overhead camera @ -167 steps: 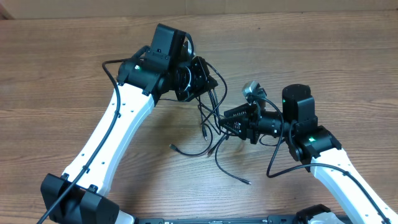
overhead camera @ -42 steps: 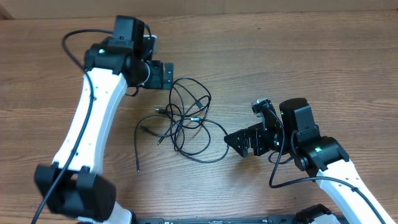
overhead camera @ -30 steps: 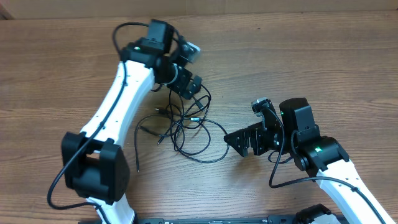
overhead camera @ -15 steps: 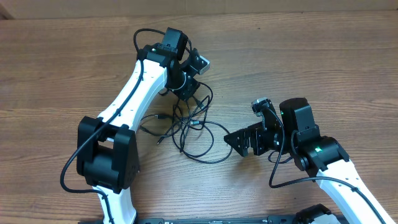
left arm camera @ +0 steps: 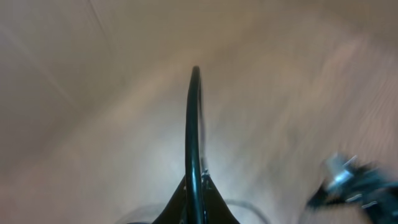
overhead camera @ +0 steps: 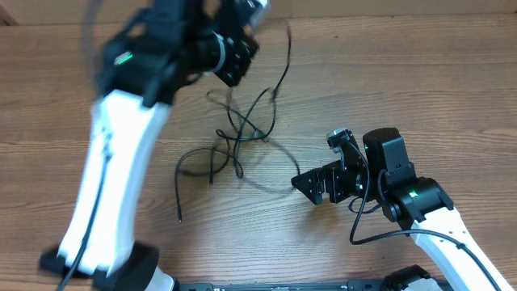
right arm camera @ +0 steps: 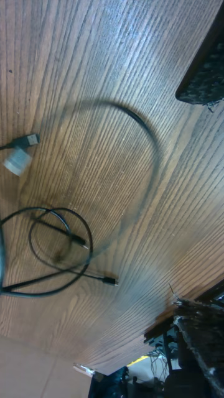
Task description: Untangle cables
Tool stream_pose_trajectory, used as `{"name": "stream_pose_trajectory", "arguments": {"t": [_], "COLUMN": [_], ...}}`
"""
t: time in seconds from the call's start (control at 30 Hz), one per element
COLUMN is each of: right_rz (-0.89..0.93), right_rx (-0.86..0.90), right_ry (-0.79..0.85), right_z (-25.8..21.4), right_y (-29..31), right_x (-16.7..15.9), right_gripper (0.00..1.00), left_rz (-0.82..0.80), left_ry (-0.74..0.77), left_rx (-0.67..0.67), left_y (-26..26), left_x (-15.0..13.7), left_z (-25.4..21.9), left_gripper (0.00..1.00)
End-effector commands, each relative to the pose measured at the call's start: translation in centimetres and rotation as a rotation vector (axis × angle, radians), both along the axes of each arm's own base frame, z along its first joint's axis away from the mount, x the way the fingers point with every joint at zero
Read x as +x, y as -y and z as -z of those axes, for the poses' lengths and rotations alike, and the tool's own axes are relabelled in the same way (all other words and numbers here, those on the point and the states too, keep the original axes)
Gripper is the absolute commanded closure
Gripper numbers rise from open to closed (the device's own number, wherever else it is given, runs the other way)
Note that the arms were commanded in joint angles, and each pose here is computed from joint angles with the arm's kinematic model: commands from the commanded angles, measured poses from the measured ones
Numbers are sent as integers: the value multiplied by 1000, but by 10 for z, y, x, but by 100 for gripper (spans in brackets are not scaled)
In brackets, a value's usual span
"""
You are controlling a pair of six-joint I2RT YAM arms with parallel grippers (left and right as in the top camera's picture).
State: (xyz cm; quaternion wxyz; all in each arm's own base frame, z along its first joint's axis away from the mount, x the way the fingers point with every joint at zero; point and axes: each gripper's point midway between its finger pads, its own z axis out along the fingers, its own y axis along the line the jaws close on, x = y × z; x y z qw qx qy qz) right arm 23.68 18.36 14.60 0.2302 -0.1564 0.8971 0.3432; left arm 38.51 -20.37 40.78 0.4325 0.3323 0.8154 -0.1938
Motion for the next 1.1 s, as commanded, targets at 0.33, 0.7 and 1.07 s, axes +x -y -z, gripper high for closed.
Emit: {"name": "stream_pose_trajectory", "arguments": {"t": [0.33,0.7,1.07], "right_rz": [6,38,39], "right_rx": [-3,-58,-59], "right_ry": [11,-13,-13], "right_z": [-3,6,6], "right_y": [1,10,10], "right_x": [1,0,0], "right_gripper": [0,0,0], "left_rz": [-200,-678,-981], "left_ry": [419,461,328], "left_rx": [-150,45,83], "left_y": [-51,-139,-230], "left_x": [-55,-36,-37], "left_z": [-154,-149,-120], "left_gripper": [96,96,96]}}
